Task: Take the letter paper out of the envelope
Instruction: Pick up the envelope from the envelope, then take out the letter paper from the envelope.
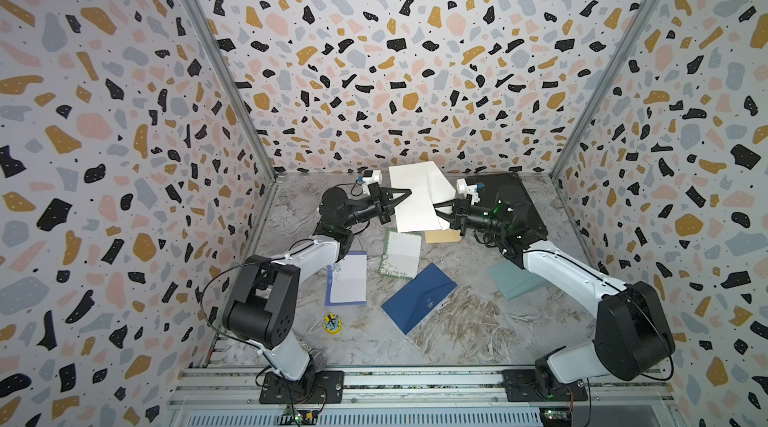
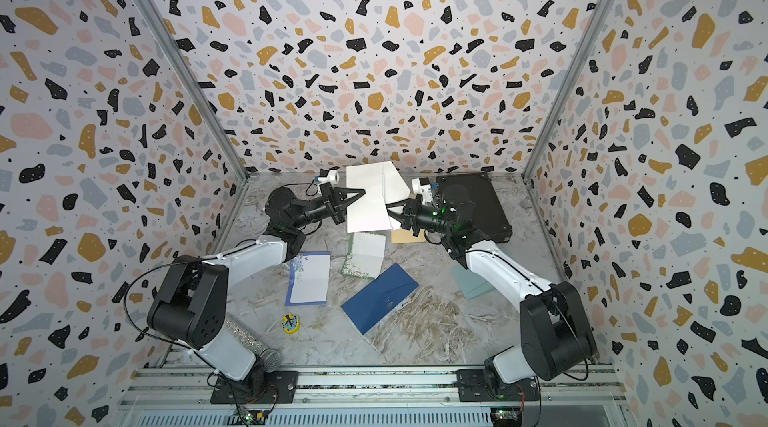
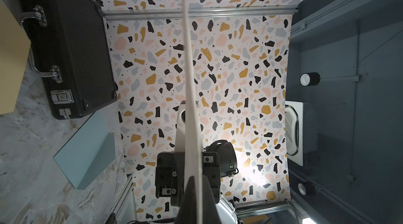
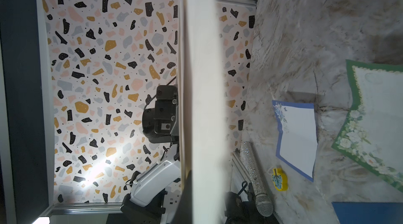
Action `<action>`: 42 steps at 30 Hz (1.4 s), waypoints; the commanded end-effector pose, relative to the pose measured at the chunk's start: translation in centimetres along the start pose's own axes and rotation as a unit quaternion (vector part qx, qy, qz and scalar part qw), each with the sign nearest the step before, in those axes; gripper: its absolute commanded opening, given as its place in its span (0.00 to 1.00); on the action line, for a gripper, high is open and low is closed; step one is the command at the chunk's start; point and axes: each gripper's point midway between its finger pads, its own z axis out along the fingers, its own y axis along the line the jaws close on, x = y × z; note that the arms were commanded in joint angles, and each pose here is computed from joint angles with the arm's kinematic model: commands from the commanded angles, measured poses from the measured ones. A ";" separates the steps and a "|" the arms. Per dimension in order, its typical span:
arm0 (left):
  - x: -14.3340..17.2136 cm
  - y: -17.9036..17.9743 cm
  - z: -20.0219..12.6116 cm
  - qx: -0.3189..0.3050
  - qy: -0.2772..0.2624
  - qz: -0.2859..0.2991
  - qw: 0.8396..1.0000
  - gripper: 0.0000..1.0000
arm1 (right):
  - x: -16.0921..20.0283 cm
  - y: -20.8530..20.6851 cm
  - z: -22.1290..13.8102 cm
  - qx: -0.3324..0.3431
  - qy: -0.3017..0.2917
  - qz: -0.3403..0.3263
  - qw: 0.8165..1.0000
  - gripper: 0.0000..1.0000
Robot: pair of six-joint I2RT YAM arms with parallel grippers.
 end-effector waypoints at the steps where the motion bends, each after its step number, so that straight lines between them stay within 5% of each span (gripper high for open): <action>1: 0.3 -1.6 0.3 0.009 0.010 0.041 0.999 0.16 | 0.6 0.9 -0.5 0.020 0.001 -0.030 0.999 0.00; 5: 0.7 0.1 -0.2 -0.036 0.005 0.042 0.998 0.44 | 1.1 -2.1 -2.3 0.143 -0.002 -0.074 0.987 0.00; 8: 1.0 2.2 -1.1 -0.103 -0.003 0.049 0.993 0.52 | 1.0 -4.5 -4.4 0.245 -0.006 -0.104 0.964 0.00; 13: 1.4 2.9 -2.9 -0.205 -0.021 0.083 0.975 0.48 | -0.3 -6.0 -8.4 0.392 -0.015 -0.193 0.899 0.00; 18: 2.3 0.6 -1.3 -0.193 -0.005 0.099 0.976 0.36 | -1.8 -5.0 -10.6 0.459 -0.029 -0.308 0.833 0.00; 25: 3.8 -1.5 2.6 -0.180 0.026 0.119 0.976 0.18 | -2.0 -4.2 -10.6 0.477 -0.031 -0.407 0.778 0.00; 36: 4.5 -2.0 5.8 -0.181 0.050 0.136 0.973 0.18 | -1.9 -3.8 -9.1 0.482 -0.027 -0.483 0.731 0.00; 42: 4.7 -2.2 6.5 -0.178 0.054 0.145 0.972 0.18 | -1.1 -3.5 -7.7 0.459 -0.013 -0.486 0.743 0.00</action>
